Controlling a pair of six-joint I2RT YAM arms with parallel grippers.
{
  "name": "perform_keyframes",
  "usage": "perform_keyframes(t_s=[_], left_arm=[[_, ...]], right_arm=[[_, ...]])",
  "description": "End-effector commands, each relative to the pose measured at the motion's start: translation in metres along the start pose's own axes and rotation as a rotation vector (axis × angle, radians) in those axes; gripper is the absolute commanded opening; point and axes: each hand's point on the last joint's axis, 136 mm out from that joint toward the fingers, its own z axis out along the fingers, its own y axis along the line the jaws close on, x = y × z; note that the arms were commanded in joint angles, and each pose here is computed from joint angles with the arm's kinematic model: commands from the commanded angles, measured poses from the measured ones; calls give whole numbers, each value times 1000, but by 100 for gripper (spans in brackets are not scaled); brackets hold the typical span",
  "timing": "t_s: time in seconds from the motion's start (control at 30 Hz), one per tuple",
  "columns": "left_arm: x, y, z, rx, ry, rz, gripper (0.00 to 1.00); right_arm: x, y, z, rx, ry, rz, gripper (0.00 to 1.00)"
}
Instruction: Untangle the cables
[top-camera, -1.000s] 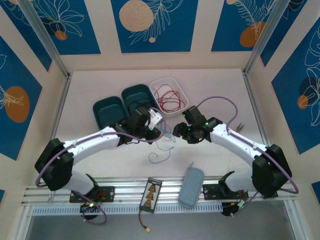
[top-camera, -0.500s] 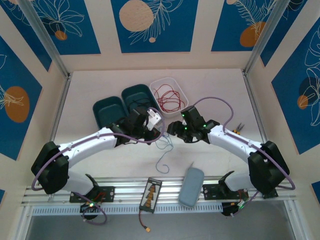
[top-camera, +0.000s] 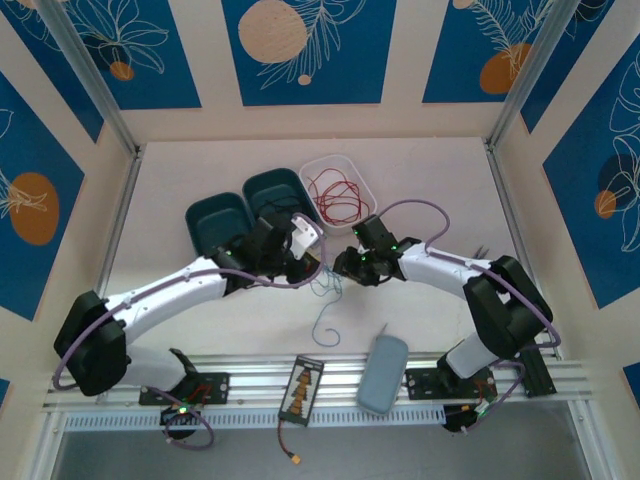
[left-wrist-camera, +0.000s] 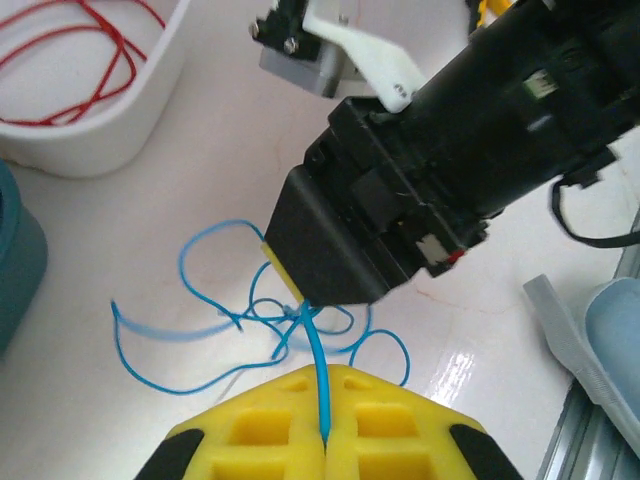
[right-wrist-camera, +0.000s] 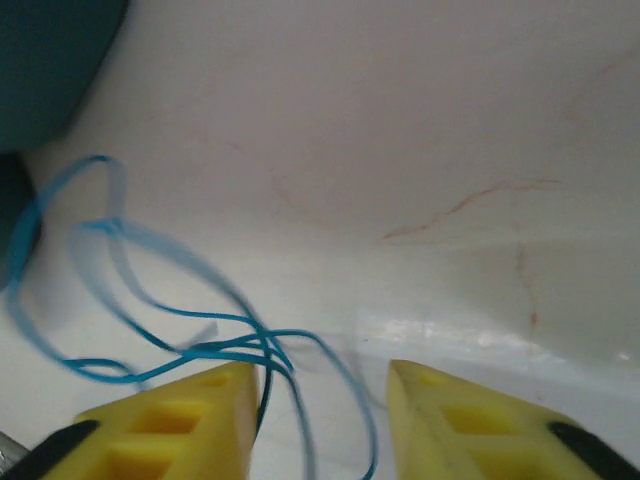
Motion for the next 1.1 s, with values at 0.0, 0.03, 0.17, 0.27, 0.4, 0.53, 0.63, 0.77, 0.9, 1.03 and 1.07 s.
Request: perform_keyframes(t_s=[0.0, 0.03, 0.17, 0.27, 0.4, 0.53, 0.63, 0.77, 0.9, 1.03, 1.07], left_arm=[[-31, -9, -22, 4, -91, 72, 0], [-34, -7, -25, -8, -100, 78, 0], [-45, -2, -40, -63, -139, 102, 0], [-55, 3, -51, -109, -179, 117, 0], [-67, 7, -62, -149, -218, 144, 0], [-80, 3, -63, -135, -239, 166, 0], [-88, -1, -59, -109, -245, 184, 0], [-88, -3, -47, -85, -225, 215, 0], [-86, -6, -36, -57, -209, 253, 0], [-87, -6, -28, -44, -196, 274, 0], [-88, -6, -26, -39, -192, 277, 0]], right_arm=[[-13, -13, -6, 61, -36, 58, 30], [-16, -19, -8, 80, -44, 77, 27], [-23, -40, -20, 124, -84, 124, 15], [-28, -58, -33, 157, -120, 160, 10], [-31, -80, -49, 179, -164, 209, 7], [-31, -80, -64, 140, -193, 195, 6], [-28, -60, -74, 64, -221, 103, 10], [-20, -15, -90, -136, -218, -33, 33], [-17, 13, -105, -239, -237, -81, 52], [-19, 26, -106, -280, -222, -85, 54], [-20, 29, -104, -284, -209, -87, 53]])
